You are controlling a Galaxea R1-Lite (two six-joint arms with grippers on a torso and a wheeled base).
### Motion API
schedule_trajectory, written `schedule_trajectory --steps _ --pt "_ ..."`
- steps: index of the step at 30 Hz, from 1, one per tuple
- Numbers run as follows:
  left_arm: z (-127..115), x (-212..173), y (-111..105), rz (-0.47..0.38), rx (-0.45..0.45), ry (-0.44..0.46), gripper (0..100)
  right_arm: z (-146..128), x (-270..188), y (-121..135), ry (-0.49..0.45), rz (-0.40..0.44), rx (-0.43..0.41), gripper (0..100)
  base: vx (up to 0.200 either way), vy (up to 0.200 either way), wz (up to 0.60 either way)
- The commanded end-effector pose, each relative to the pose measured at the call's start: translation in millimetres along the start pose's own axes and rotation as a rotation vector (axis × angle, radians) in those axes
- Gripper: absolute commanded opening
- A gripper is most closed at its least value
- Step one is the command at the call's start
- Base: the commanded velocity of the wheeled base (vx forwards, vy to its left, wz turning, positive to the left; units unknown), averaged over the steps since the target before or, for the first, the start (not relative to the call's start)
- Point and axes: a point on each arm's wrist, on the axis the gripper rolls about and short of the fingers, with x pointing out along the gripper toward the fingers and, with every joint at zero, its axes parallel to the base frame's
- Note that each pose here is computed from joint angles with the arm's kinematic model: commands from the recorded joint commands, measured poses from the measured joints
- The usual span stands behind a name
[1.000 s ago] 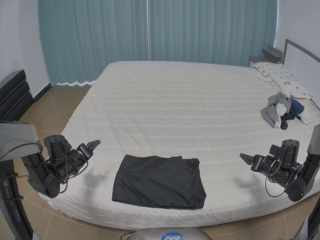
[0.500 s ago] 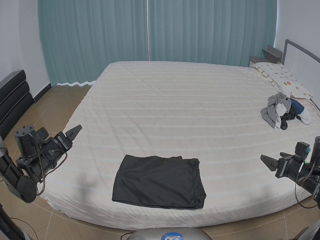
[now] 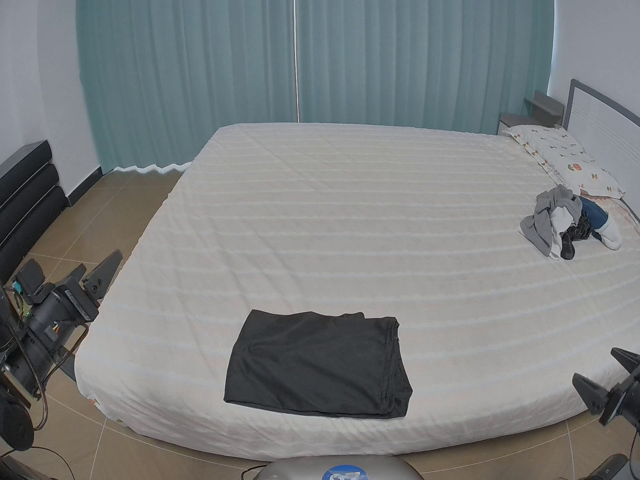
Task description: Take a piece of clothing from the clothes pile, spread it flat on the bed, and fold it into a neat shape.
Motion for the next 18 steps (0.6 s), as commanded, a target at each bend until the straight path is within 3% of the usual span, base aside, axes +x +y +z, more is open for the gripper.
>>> schedule_trajectory --steps 1,9,14,18 --pt "9 -93 -13 -0.043 0.196 -0.16 100 -55 -75 2 -0.211 -0.117 -0.147 100 0.0 0.0 0.0" --pt "-15 -151 -11 -0.037 0.342 -0.097 100 -62 -74 3 -0.219 -0.15 -0.147 100 0.0 0.0 0.0" --pt "-35 -183 -7 -0.039 0.399 -0.074 100 -71 -63 1 -0.216 -0.218 -0.141 100 0.0 0.0 0.0" --pt "-63 -200 2 -0.028 0.517 -0.037 100 -70 -53 -1 -0.359 -0.252 -0.138 100 0.0 0.0 0.0"
